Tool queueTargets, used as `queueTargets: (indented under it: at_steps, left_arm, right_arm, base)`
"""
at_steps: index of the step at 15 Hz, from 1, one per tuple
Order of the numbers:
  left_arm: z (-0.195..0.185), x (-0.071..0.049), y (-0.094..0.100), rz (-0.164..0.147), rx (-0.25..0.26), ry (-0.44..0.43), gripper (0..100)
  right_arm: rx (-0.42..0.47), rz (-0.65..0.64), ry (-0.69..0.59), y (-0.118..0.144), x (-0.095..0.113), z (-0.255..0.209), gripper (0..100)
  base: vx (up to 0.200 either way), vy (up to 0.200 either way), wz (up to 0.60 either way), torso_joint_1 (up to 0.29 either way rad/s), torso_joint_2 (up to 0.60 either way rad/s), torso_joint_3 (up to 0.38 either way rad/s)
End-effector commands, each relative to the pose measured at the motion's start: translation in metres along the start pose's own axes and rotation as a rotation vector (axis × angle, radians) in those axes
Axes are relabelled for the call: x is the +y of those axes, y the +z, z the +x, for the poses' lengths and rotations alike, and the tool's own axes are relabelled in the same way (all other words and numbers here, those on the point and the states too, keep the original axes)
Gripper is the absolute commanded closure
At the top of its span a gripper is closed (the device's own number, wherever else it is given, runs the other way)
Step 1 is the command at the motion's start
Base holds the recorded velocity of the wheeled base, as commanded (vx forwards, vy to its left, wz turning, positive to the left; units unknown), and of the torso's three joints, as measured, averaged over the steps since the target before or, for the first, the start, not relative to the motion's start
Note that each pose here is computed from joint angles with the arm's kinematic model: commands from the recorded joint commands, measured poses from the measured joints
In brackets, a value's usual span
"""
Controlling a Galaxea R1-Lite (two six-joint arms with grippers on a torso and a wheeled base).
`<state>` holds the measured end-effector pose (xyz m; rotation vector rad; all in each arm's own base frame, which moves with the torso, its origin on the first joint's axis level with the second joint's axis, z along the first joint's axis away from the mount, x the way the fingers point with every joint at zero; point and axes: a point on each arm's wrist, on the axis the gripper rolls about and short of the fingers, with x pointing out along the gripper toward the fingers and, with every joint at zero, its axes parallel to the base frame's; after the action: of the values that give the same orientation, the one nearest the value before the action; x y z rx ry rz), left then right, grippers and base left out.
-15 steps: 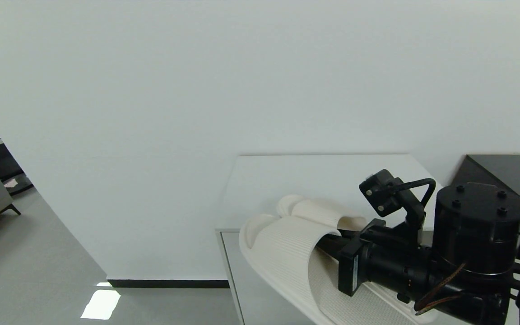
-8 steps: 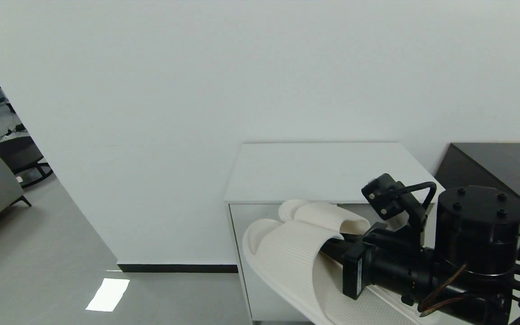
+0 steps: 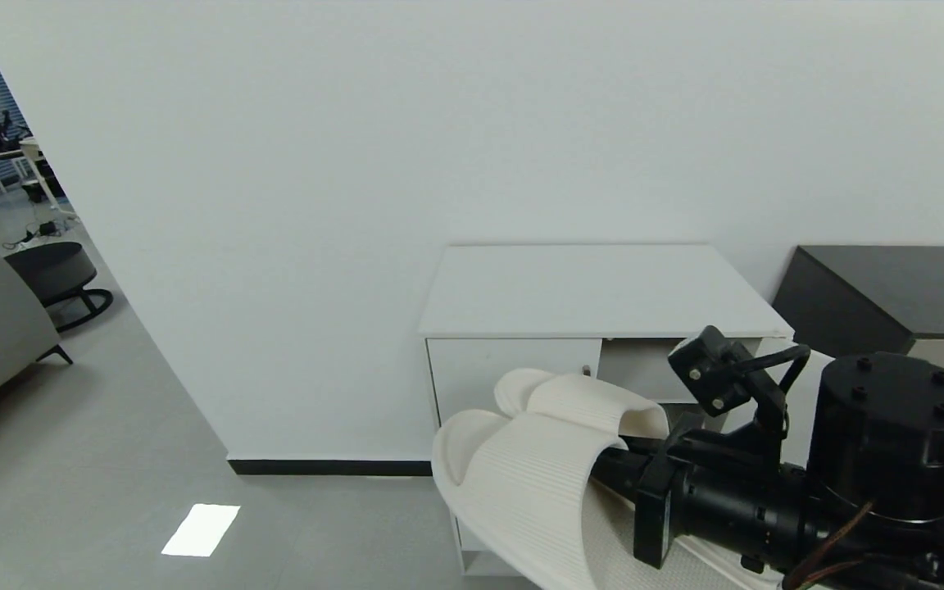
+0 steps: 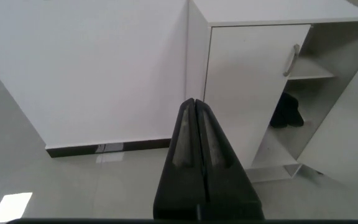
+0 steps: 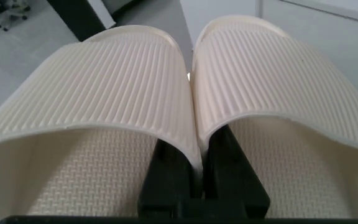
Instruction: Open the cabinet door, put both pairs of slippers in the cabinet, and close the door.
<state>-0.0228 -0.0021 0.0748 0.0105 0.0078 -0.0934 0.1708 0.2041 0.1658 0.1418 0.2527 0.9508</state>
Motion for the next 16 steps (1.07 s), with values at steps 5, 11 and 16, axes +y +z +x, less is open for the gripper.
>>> queueTargets:
  at_steps: [5, 11, 16]
  left_arm:
    - [0.0, 0.0, 0.0, 0.001, -0.001, 0.0, 100]
    - [0.0, 0.0, 0.0, 0.001, -0.001, 0.0, 100]
    - [0.0, 0.0, -0.0001, 0.001, 0.001, 0.0, 100]
  right_arm:
    - [0.019, 0.003, -0.016, -0.0058, -0.0056, -0.0008, 100]
    - [0.032, -0.004, -0.019, -0.01, -0.0073, -0.0011, 100]
    - [0.02, -0.007, -0.018, -0.0103, -0.008, 0.0008, 100]
  base:
    - [0.0, 0.0, 0.0, 0.0, 0.0, 0.0]
    - [0.0, -0.2, 0.0, 0.007, 0.0, 0.002]
    - [0.0, -0.2, 0.0, 0.001, 0.0, 0.004]
